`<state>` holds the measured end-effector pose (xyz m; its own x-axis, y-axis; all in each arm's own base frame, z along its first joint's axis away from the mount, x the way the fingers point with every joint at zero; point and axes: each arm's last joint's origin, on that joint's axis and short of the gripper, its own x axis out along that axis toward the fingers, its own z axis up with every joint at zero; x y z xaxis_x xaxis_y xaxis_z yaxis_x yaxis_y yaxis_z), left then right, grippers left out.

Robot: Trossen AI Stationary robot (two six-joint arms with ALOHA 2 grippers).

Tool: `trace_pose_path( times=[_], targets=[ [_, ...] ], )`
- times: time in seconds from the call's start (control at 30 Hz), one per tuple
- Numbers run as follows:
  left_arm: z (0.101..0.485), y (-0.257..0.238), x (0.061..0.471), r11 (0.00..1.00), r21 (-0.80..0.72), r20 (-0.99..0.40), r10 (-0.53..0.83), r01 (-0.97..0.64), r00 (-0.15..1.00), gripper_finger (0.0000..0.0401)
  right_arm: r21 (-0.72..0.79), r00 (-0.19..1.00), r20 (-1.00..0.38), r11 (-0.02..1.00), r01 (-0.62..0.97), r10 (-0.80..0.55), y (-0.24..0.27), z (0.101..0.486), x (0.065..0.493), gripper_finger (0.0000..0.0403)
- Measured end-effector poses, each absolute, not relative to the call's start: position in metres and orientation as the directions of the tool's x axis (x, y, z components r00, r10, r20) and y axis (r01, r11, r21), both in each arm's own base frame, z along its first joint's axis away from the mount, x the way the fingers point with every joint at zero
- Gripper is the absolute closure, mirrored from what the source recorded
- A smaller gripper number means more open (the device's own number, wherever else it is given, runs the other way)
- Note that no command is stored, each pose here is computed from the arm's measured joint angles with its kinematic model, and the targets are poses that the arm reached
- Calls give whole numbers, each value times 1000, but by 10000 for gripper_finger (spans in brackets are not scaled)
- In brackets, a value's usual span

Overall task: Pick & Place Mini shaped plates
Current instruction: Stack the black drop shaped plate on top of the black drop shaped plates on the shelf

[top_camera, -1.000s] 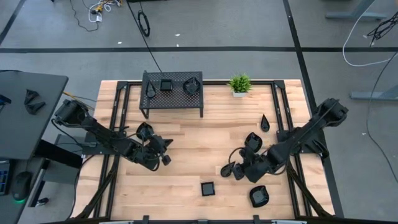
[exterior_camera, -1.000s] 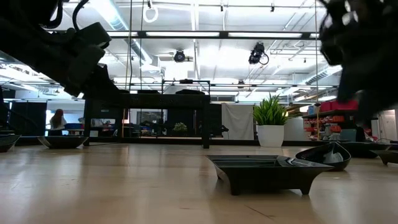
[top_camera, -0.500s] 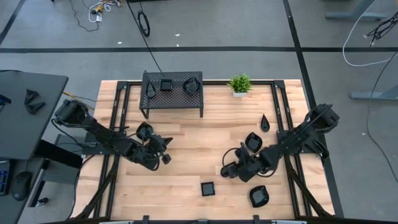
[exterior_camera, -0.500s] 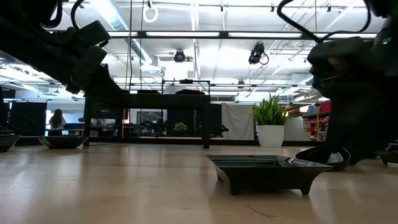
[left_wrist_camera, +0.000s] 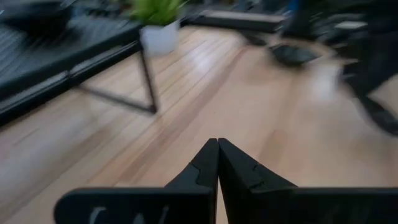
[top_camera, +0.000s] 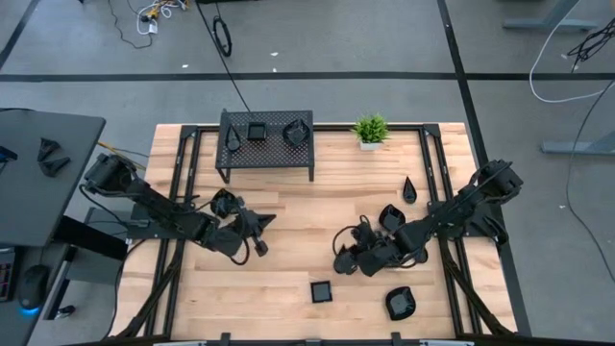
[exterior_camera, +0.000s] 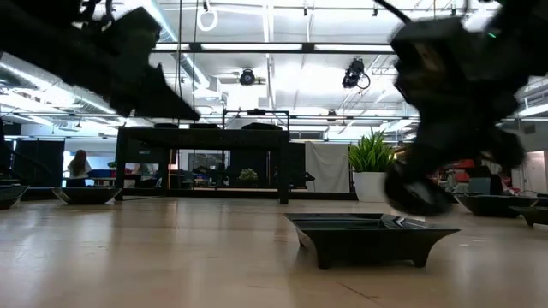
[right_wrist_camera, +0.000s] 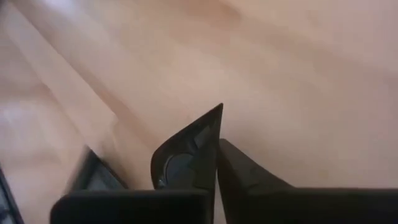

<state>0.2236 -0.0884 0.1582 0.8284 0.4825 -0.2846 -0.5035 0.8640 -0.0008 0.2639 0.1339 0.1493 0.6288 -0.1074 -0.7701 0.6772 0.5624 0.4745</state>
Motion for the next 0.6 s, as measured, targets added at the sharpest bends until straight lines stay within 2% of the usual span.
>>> trace_pose_path(
  times=[0.17, 0.3, 0.4, 0.5, 0.6],
  targets=[
    [172, -92, 231, 918, -15, -205, 385, -396, 900, 387, 417, 704, -673, 669, 615, -226, 126, 171, 284, 394],
    [179, -91, 234, 927, -45, -159, 362, -373, 918, 387, 384, 788, -531, 741, 551, -311, 119, 186, 300, 397],
    [182, -84, 240, 950, -96, -152, 282, -298, 947, 387, 358, 833, -442, 785, 505, -333, 115, 193, 311, 398],
    [184, -76, 245, 954, -144, -142, 241, -261, 960, 382, 325, 846, -394, 807, 494, -359, 109, 192, 319, 400],
    [183, -71, 247, 967, -104, -148, 214, -231, 965, 356, 313, 845, -358, 802, 509, -397, 104, 191, 325, 400]
  ],
)
